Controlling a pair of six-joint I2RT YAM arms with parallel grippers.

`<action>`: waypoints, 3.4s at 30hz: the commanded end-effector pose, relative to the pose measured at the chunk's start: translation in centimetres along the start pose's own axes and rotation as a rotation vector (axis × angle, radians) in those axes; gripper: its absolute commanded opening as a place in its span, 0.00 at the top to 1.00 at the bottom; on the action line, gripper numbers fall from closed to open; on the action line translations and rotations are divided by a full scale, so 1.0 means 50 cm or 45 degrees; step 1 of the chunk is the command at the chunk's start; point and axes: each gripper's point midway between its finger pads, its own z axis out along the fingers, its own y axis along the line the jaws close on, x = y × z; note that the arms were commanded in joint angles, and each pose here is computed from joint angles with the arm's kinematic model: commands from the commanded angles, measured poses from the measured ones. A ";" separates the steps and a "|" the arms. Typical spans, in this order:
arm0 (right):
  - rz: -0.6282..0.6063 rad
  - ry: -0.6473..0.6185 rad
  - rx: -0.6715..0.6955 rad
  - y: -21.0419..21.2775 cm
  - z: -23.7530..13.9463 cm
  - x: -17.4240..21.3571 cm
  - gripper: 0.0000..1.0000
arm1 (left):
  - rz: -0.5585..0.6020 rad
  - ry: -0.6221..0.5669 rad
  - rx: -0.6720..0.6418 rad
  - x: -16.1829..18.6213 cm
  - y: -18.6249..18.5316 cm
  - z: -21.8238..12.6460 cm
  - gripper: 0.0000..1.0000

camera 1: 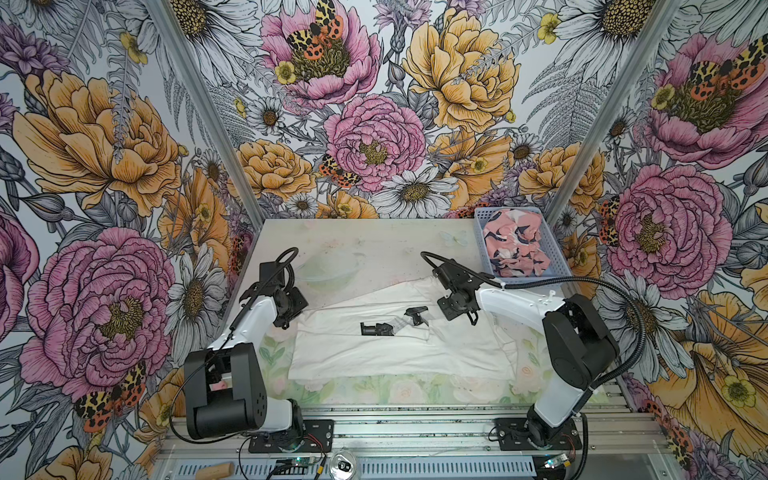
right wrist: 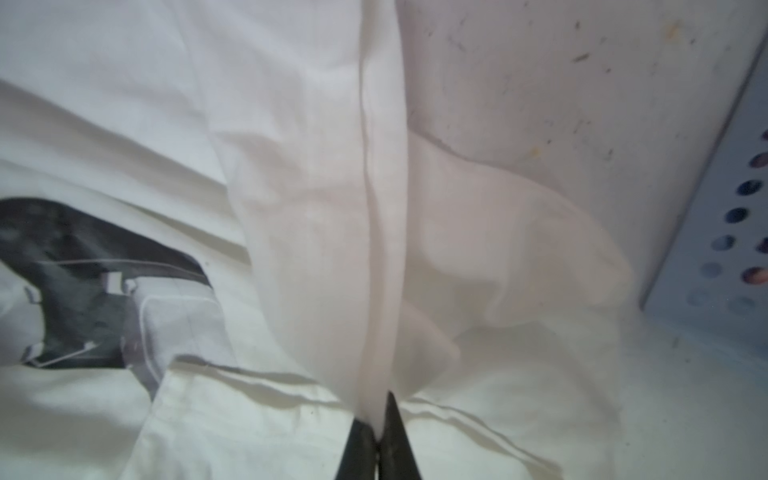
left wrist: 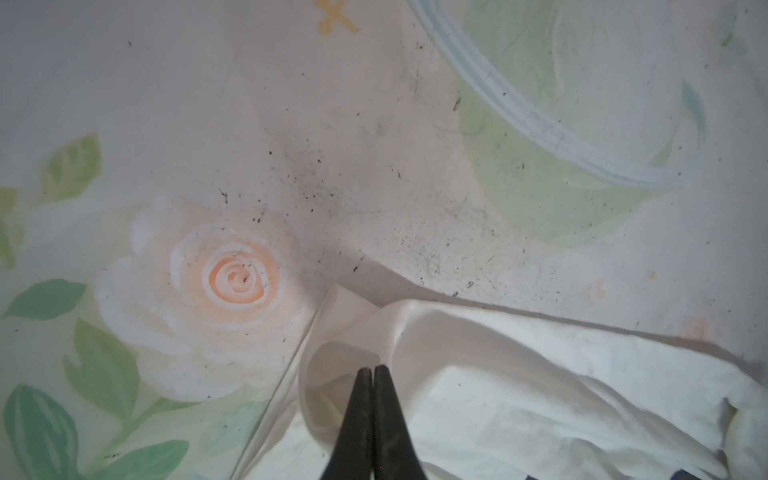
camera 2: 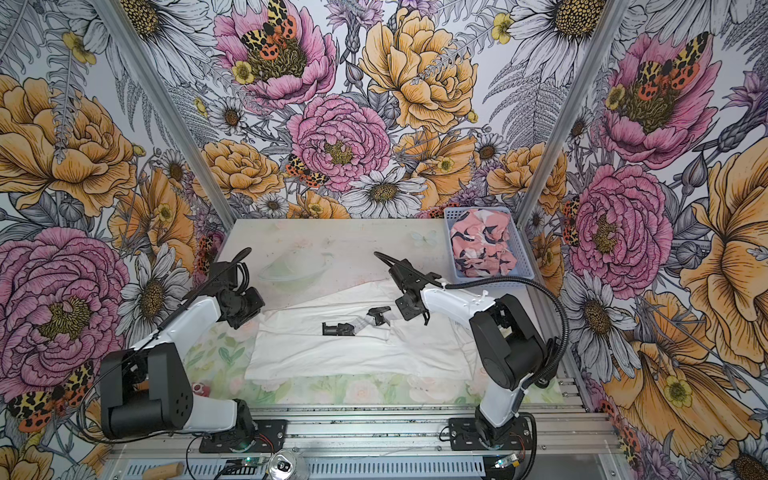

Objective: Fold and stack the mixed laundry pile

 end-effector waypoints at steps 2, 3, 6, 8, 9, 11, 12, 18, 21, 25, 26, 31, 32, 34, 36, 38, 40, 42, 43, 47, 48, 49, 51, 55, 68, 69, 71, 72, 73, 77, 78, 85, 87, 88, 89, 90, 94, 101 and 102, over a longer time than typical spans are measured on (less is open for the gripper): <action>0.035 -0.124 0.082 -0.062 -0.059 -0.085 1.00 | 0.015 -0.057 0.077 -0.052 -0.041 -0.012 1.00; 0.047 -0.133 0.090 -0.072 -0.057 -0.100 1.00 | 0.018 -0.059 0.082 -0.060 -0.047 -0.011 1.00; 0.057 -0.163 0.122 -0.097 -0.053 -0.145 1.00 | 0.027 -0.068 0.097 -0.083 -0.063 -0.010 1.00; 0.070 -0.187 0.148 -0.117 -0.052 -0.176 1.00 | 0.028 -0.082 0.109 -0.100 -0.074 -0.011 1.00; 0.083 -0.199 0.161 -0.129 -0.052 -0.192 1.00 | 0.031 -0.083 0.113 -0.107 -0.079 -0.009 1.00; 0.107 -0.220 0.195 -0.155 -0.050 -0.218 1.00 | 0.028 -0.089 0.123 -0.121 -0.088 -0.005 1.00; 0.120 -0.229 0.207 -0.168 -0.047 -0.231 1.00 | 0.028 -0.090 0.128 -0.129 -0.093 -0.002 1.00; 0.164 -0.283 0.253 -0.217 -0.038 -0.297 1.00 | 0.014 -0.088 0.159 -0.155 -0.115 0.028 1.00; 0.169 -0.290 0.271 -0.229 -0.028 -0.314 1.00 | 0.000 -0.097 0.177 -0.166 -0.122 0.036 1.00; 0.205 -0.301 0.309 -0.254 -0.028 -0.324 1.00 | -0.003 -0.106 0.186 -0.181 -0.129 0.039 1.00; 0.221 -0.306 0.316 -0.263 -0.030 -0.326 1.00 | -0.003 -0.105 0.185 -0.184 -0.129 0.042 1.00; 0.267 -0.337 0.347 -0.298 -0.038 -0.345 1.00 | 0.000 -0.077 0.180 -0.188 -0.129 0.066 1.00; 0.269 -0.342 0.353 -0.301 -0.039 -0.350 1.00 | -0.001 -0.072 0.175 -0.189 -0.128 0.072 1.00; 0.272 -0.347 0.352 -0.304 -0.035 -0.356 1.00 | -0.002 -0.060 0.171 -0.188 -0.127 0.085 1.00; 0.272 -0.347 0.354 -0.305 -0.030 -0.360 1.00 | -0.002 -0.048 0.162 -0.187 -0.126 0.099 1.00; 0.271 -0.341 0.340 -0.300 -0.022 -0.359 1.00 | -0.004 -0.048 0.162 -0.189 -0.126 0.106 1.00; 0.269 -0.332 0.312 -0.292 -0.011 -0.358 1.00 | -0.010 -0.012 0.142 -0.178 -0.117 0.138 1.00; 0.265 -0.316 0.284 -0.283 0.001 -0.352 1.00 | -0.015 -0.007 0.139 -0.179 -0.116 0.151 1.00; 0.263 -0.306 0.274 -0.279 0.008 -0.349 1.00 | -0.016 -0.003 0.138 -0.179 -0.115 0.157 1.00; 0.251 -0.256 0.225 -0.262 0.026 -0.327 1.00 | -0.036 0.001 0.144 -0.177 -0.111 0.176 1.00; 0.248 -0.241 0.218 -0.259 0.030 -0.320 1.00 | -0.039 0.001 0.144 -0.176 -0.110 0.178 1.00; 0.246 -0.232 0.213 -0.256 0.033 -0.315 1.00 | -0.042 -0.001 0.146 -0.175 -0.110 0.179 1.00; 0.238 -0.211 0.201 -0.251 0.039 -0.304 1.00 | -0.043 -0.007 0.146 -0.176 -0.109 0.180 1.00; 0.237 -0.184 0.189 -0.253 0.055 -0.291 1.00 | -0.048 -0.012 0.149 -0.179 -0.110 0.184 1.00; 0.295 -0.141 0.015 -0.215 0.042 -0.263 1.00 | -0.049 0.002 0.202 -0.138 -0.105 0.159 1.00; 0.301 -0.135 -0.006 -0.206 0.035 -0.254 1.00 | -0.046 -0.015 0.220 -0.138 -0.110 0.142 1.00; 0.323 -0.122 -0.050 -0.192 0.020 -0.231 1.00 | -0.058 -0.007 0.224 -0.119 -0.103 0.131 1.00; 0.334 -0.118 -0.067 -0.186 0.013 -0.221 1.00 | -0.063 -0.007 0.228 -0.113 -0.101 0.128 1.00; 0.342 -0.109 -0.088 -0.178 0.006 -0.208 1.00 | -0.071 -0.001 0.231 -0.101 -0.097 0.124 1.00; 0.377 -0.102 -0.175 -0.149 -0.029 -0.167 1.00 | -0.087 -0.013 0.227 -0.076 -0.081 0.100 1.00; 0.384 -0.100 -0.190 -0.143 -0.037 -0.158 1.00 | -0.087 -0.019 0.227 -0.072 -0.078 0.094 1.00; 0.437 -0.097 -0.276 -0.107 -0.091 -0.091 1.00 | -0.133 -0.008 0.203 -0.026 -0.037 0.067 1.00; 0.458 -0.086 -0.290 -0.098 -0.099 -0.068 1.00 | -0.154 0.000 0.199 -0.011 -0.029 0.061 1.00; 0.468 -0.079 -0.297 -0.092 -0.104 -0.055 1.00 | -0.171 0.006 0.192 -0.002 -0.023 0.058 1.00; 0.477 -0.070 -0.301 -0.088 -0.106 -0.042 1.00 | -0.181 0.010 0.188 0.005 -0.019 0.055 1.00; 0.489 -0.059 -0.304 -0.084 -0.108 -0.026 1.00 | -0.198 0.012 0.185 0.012 -0.014 0.052 1.00; 0.521 0.004 -0.304 -0.063 -0.103 0.039 1.00 | -0.260 0.024 0.159 0.039 0.007 0.041 1.00; 0.630 0.055 -0.206 -0.075 -0.100 0.116 1.00 | -0.370 -0.056 0.140 0.042 0.047 0.008 1.00; 0.640 0.052 -0.193 -0.078 -0.101 0.120 1.00 | -0.372 -0.071 0.140 0.037 0.050 0.002 1.00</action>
